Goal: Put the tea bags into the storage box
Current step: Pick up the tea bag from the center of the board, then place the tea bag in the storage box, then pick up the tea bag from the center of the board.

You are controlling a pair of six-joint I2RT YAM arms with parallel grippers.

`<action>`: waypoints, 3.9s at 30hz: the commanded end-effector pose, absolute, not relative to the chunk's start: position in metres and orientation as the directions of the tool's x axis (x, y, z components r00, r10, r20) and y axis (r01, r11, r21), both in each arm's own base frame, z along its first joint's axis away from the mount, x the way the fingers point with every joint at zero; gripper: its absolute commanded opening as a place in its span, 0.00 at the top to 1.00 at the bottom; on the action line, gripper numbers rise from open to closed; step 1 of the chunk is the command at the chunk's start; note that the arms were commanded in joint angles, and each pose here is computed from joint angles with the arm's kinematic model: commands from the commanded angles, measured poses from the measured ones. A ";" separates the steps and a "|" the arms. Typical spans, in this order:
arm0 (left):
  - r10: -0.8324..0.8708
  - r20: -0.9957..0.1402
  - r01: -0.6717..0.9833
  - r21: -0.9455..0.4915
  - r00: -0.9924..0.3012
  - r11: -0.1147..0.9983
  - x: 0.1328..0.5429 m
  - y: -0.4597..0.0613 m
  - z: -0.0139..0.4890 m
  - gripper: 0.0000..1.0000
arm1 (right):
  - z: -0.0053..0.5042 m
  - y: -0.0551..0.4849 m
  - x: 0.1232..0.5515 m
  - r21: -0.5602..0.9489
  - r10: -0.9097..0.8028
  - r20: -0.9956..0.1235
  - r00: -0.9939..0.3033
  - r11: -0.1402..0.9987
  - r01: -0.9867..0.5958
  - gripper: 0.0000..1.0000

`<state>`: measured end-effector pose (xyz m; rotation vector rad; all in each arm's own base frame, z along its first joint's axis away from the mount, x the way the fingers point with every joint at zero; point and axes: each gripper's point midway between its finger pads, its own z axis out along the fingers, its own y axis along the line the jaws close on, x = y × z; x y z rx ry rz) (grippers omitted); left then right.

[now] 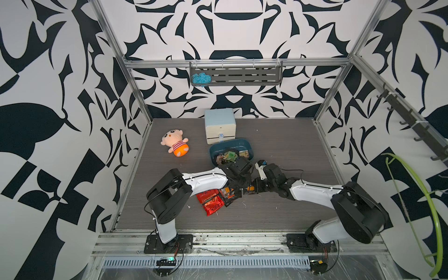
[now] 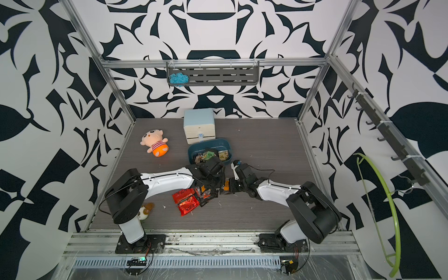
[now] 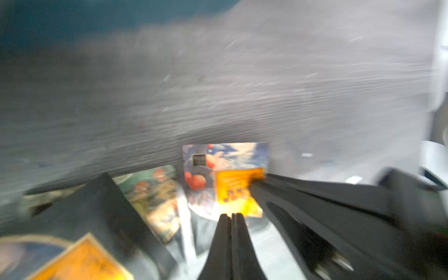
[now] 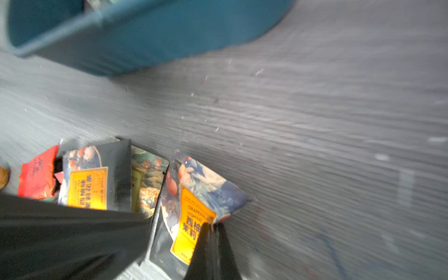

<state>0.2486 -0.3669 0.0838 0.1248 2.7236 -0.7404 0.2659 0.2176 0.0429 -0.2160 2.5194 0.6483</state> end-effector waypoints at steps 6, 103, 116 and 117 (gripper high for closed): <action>0.121 -0.396 0.331 -0.520 -0.910 0.788 0.243 -0.345 0.169 0.77 | 0.091 0.158 0.269 0.260 0.072 -0.710 -0.700 0.951 -0.166 1.00; 0.019 -0.569 0.187 -0.238 -0.822 0.953 0.280 -0.206 0.169 0.00 | 0.069 0.282 0.237 0.353 -0.244 -0.668 -0.703 0.728 -0.588 0.75; -0.154 -0.312 0.019 -0.490 -0.938 0.872 0.223 -0.214 0.109 0.39 | 0.067 0.298 0.243 0.376 -0.246 -0.657 -0.712 0.712 -0.593 0.76; -0.159 -0.303 0.014 -0.499 -0.940 0.867 0.222 -0.215 0.106 0.40 | 0.066 0.301 0.245 0.381 -0.246 -0.654 -0.716 0.710 -0.592 0.77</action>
